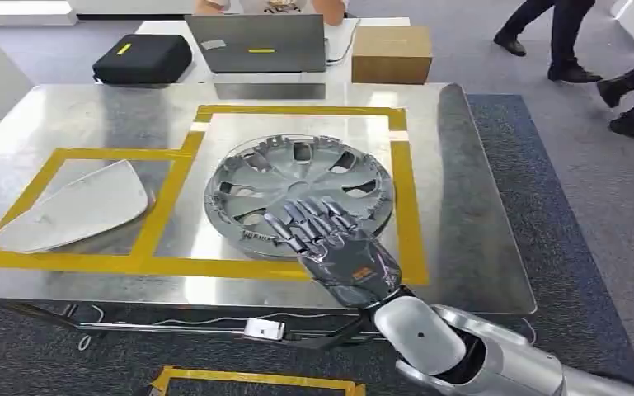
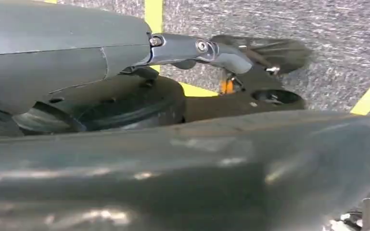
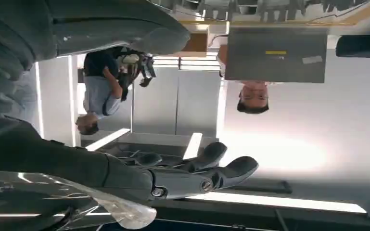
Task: Take the parts from the cabinet and place them on the table.
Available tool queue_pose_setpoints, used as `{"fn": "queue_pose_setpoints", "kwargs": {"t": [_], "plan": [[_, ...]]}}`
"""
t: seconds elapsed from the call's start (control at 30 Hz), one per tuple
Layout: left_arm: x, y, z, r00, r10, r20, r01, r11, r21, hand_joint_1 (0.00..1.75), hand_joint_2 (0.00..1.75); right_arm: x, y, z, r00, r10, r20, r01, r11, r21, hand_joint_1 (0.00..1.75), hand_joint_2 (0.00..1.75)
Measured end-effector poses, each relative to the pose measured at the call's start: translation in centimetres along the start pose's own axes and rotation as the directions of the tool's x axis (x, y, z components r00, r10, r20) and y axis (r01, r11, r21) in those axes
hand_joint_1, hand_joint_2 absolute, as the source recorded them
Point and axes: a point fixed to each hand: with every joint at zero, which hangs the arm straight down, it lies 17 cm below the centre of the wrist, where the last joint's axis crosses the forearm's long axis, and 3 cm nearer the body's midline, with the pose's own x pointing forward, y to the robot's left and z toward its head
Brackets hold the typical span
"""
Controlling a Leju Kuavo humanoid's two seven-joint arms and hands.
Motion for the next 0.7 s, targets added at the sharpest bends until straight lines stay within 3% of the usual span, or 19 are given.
{"fn": "queue_pose_setpoints", "kwargs": {"t": [0.7], "plan": [[0.18, -0.11, -0.02, 1.0, -0.007, 0.005, 0.007, 1.0, 0.004, 0.0, 0.0, -0.66, 0.18, 0.26, 1.0, -0.006, -0.03, 0.006, 1.0, 0.005, 0.0, 1.75]]}}
